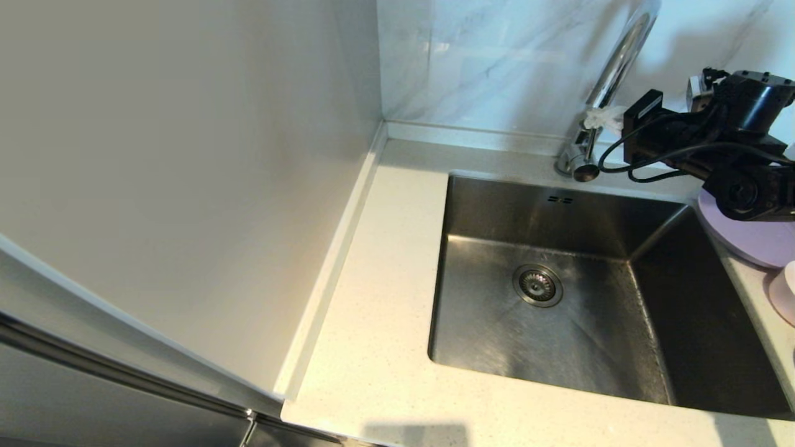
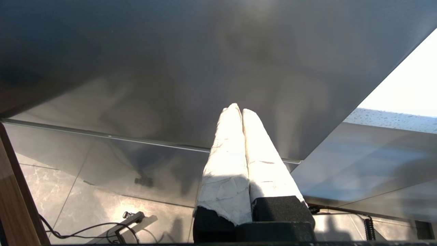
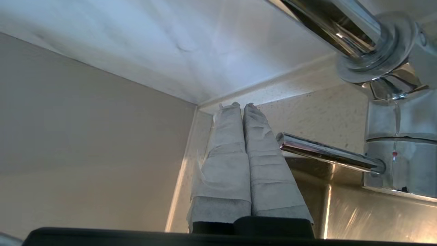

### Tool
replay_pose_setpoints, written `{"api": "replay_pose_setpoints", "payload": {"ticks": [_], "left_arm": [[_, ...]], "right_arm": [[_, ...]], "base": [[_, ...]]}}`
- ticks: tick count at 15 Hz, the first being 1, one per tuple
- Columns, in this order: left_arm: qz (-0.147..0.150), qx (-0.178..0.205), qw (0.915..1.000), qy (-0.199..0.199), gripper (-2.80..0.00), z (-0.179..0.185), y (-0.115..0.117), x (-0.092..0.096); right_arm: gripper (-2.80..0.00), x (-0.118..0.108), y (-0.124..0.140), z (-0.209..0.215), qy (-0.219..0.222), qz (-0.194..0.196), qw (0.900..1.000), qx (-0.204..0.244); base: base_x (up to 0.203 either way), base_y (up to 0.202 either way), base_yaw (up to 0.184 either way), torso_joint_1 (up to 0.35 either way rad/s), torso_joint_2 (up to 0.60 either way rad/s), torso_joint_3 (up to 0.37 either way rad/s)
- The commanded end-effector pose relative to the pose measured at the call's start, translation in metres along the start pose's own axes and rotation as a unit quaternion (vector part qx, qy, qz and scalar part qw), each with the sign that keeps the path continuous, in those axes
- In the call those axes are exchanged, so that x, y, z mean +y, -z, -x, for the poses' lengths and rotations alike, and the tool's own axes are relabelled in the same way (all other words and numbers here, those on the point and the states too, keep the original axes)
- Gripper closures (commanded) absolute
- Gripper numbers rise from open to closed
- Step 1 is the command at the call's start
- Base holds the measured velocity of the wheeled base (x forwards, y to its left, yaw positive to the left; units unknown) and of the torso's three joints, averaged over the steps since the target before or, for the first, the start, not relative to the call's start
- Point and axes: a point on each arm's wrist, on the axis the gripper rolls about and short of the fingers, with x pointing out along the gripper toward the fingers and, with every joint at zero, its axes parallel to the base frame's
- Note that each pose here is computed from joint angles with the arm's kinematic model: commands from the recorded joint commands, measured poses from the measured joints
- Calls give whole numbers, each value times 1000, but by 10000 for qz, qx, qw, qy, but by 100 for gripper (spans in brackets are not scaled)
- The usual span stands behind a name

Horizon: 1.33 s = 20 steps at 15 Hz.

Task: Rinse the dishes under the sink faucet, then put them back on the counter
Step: Turn on the faucet

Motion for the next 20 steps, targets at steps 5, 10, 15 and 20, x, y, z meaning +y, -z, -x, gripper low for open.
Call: {"api": "replay_pose_setpoints", "payload": {"ticks": [5,10,15,20], "left_arm": [[0,0,10000,4,0,0,0,0],[0,0,10000,4,0,0,0,0],[0,0,10000,-1,0,0,0,0],[0,0,10000,-3,0,0,0,0]], "right_arm": [[0,-5,3,-1,17,149,9998,118],[0,5,-5,-3,-117,255,9996,-45],[0,-3,-4,-9,-37,202,9997,-130],[0,-26,4,-17,136,137,9998,-30]], "base": [[0,0,0,0,0,0],[0,0,0,0,0,0],[0,0,0,0,0,0],[0,0,0,0,0,0]]}}
